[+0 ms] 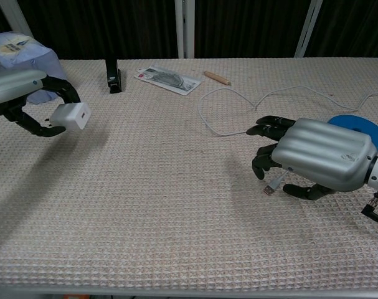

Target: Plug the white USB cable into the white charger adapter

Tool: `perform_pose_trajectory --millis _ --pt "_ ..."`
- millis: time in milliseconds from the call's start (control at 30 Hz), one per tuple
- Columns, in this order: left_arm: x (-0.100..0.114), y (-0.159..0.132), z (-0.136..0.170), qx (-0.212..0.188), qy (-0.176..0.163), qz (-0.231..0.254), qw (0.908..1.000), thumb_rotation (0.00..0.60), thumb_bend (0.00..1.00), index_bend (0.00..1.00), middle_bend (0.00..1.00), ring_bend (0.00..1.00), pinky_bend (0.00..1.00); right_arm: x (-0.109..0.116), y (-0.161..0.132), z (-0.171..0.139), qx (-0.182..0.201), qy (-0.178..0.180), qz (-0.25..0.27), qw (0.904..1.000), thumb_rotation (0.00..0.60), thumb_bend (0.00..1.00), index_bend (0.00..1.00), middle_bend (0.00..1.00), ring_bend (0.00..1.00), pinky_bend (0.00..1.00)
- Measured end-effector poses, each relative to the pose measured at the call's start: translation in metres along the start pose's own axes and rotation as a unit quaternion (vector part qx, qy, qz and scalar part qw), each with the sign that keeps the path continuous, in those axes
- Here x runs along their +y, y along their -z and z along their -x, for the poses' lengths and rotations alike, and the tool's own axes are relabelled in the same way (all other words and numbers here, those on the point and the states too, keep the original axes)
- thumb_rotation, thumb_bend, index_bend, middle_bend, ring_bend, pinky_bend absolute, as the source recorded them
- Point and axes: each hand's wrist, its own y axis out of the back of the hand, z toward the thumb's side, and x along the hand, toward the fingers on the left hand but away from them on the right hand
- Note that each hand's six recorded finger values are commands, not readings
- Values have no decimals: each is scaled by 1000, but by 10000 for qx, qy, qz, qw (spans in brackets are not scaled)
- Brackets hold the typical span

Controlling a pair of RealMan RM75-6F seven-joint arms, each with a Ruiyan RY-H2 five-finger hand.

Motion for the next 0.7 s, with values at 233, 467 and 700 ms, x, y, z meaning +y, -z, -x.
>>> perform_pose_trajectory --millis 233,467,700 --pt "-1 2 0 14 14 9 10000 600 397 429 386 185 126 -1 -1 2 -12 -53 31 10000 600 280 385 376 52 0" --pt "-1 2 0 6 15 20 10000 600 396 429 386 185 125 0 0 2 -59 -15 49 10000 600 280 392 390 55 0" --pt "-2 4 0 24 30 33 10000 600 396 429 383 185 125 0 -2 4 -53 -2 43 10000 600 280 403 398 55 0"
